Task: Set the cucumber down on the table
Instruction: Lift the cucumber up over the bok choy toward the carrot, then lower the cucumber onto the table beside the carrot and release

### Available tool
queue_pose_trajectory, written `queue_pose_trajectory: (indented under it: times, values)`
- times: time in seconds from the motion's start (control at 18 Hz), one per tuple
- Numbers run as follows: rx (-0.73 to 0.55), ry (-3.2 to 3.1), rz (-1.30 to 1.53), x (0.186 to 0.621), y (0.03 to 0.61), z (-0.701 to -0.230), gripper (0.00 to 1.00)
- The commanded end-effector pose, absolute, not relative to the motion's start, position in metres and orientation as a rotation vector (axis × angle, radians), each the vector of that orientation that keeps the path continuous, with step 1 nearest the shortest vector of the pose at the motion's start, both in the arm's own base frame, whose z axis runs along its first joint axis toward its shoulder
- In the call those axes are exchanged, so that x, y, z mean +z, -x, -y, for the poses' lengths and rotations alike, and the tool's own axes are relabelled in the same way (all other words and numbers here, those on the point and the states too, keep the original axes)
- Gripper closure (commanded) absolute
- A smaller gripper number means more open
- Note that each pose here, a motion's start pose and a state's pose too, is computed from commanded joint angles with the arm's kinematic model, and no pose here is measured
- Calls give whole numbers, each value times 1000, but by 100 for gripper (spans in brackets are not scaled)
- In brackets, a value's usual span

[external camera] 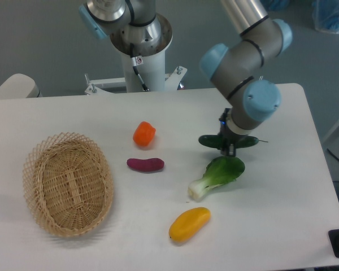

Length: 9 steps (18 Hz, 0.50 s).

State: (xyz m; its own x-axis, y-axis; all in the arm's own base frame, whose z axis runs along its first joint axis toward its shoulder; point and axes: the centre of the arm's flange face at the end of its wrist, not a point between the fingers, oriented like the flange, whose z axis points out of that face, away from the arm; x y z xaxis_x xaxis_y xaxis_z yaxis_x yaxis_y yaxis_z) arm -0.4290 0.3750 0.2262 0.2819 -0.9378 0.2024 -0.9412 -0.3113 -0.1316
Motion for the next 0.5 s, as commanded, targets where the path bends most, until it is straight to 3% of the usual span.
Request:
queue_pose_trajectory:
  times: [0.28, 0.39, 0.5]
  values:
    - [413, -2452, 1882, 205, 401, -364, 81]
    - [417, -2455, 1883, 203, 390, -359, 74]
    - [412, -2447, 1894, 207, 379, -362, 59]
